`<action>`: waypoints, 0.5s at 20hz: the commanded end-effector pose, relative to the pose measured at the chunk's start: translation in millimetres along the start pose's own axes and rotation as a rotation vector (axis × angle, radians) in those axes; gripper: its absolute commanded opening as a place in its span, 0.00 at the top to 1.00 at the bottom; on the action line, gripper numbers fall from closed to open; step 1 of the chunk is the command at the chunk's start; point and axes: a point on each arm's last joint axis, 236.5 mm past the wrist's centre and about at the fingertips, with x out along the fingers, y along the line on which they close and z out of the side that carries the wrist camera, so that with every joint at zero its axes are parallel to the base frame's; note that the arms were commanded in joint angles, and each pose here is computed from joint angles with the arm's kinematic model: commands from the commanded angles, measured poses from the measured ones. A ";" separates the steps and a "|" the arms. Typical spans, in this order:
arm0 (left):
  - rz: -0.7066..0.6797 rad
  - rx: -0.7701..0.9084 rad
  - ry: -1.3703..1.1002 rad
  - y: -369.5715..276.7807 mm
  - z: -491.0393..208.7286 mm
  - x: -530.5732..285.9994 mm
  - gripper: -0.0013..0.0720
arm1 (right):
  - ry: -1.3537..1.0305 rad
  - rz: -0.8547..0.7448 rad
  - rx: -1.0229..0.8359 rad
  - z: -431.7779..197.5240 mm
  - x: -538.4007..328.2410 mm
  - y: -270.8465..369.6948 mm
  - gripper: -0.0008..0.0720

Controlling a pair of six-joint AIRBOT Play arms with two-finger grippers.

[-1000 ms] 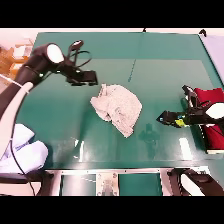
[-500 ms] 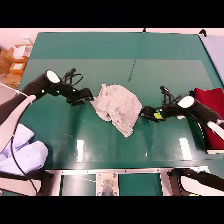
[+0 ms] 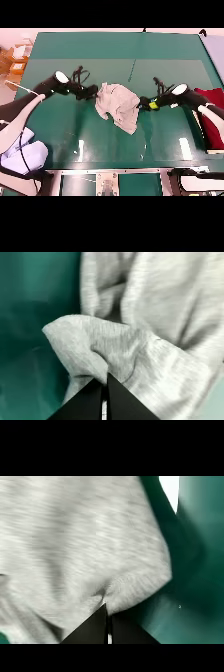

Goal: Fold the shirts.

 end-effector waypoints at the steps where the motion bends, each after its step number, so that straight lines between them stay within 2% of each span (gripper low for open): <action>1: -0.027 0.168 -0.085 -51.9 41.0 -69.6 0.96 | -0.078 0.074 -0.088 46.4 -66.4 36.0 0.97; 5: -0.067 0.443 -0.486 -171.0 89.7 -248.6 0.96 | -0.356 0.106 -0.306 95.8 -227.5 117.7 0.97; 7: -0.125 0.574 -0.696 -237.1 77.1 -345.2 0.96 | -0.551 0.097 -0.448 93.9 -313.2 172.4 0.97; 10: -0.195 0.724 -0.933 -303.6 27.9 -458.8 0.96 | -0.789 0.085 -0.644 56.6 -411.0 243.6 0.97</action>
